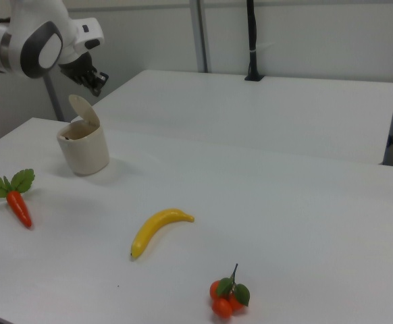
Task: Close garbage bin
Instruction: 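Move the gripper over the cream bin toward its raised lid, then push the raised lid down with the gripper until it shuts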
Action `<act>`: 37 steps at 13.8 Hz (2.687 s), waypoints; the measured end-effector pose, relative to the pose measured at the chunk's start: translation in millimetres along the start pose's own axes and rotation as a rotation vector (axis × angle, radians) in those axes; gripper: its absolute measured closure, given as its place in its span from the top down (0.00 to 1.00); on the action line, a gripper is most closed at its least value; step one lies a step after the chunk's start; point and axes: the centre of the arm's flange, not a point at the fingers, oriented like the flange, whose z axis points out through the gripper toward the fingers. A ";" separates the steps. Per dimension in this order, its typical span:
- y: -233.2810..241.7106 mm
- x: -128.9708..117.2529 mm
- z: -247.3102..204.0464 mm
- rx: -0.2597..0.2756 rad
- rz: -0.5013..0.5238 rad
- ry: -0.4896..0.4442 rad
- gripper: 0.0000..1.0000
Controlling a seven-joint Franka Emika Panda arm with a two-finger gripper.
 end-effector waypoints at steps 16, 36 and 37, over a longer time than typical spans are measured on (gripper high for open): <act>-118.7 -2.2 164.9 0.143 -0.014 0.340 0.03; -127.9 -26.0 173.9 0.111 -0.031 0.102 0.03; -128.0 -29.3 176.7 0.106 -0.032 0.076 0.03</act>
